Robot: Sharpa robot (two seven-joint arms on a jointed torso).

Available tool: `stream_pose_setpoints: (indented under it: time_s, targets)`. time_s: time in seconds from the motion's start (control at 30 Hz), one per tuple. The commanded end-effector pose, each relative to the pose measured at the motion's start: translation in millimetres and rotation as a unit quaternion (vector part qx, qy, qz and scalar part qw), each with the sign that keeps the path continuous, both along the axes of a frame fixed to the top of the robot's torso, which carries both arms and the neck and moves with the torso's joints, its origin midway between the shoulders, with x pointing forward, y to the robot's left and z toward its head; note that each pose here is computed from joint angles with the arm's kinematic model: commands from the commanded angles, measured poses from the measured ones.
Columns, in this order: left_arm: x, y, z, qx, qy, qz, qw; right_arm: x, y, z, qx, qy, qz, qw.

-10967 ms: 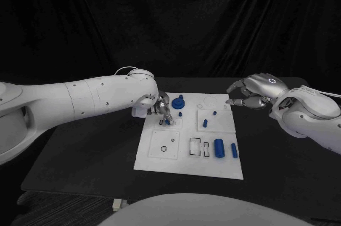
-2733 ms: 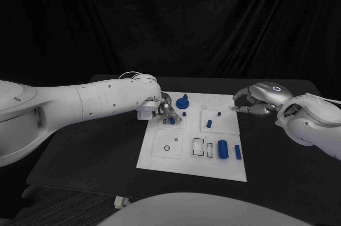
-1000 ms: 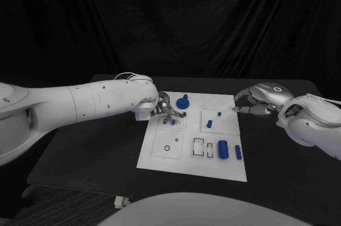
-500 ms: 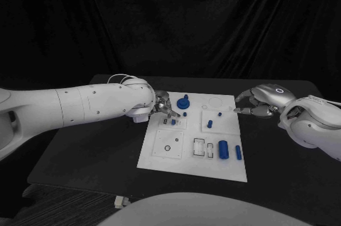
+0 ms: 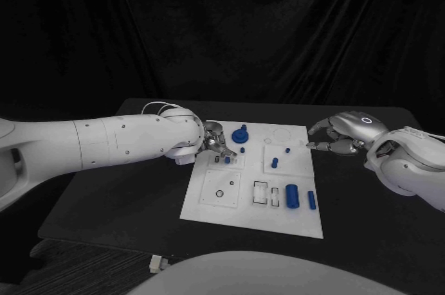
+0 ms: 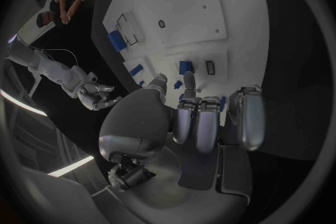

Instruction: Assemble the parts on the task board

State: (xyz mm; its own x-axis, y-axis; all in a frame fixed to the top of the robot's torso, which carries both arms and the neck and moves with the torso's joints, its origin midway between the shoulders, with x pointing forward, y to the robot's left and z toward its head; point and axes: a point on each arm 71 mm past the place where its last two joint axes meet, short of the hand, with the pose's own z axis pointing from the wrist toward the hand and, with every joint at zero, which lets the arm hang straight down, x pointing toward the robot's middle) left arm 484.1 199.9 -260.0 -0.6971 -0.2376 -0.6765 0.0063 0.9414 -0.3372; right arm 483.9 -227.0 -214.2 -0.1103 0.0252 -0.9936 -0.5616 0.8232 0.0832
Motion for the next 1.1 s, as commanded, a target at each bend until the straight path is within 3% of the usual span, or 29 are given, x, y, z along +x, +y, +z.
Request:
stream_pose_setpoints:
  time_s: [0.03, 0.4, 1.1]
  targets:
    - [-1.6, -0.6, -2.3, -0.001, -0.002, 0.001, 1.000, 0.1, -0.4, -0.4, 0.001, -0.003, -0.006, 1.000]
    - [-3.6, -0.1, -11.7, 0.007, 0.010, 0.005, 1.000, 0.2, -0.1, -1.1, 0.000, -0.001, -0.005, 1.000]
    - [-2.7, -9.3, -17.9, 0.001, 0.015, -0.009, 1.000, 0.1, 0.3, -1.3, -0.001, 0.000, -0.005, 1.000]
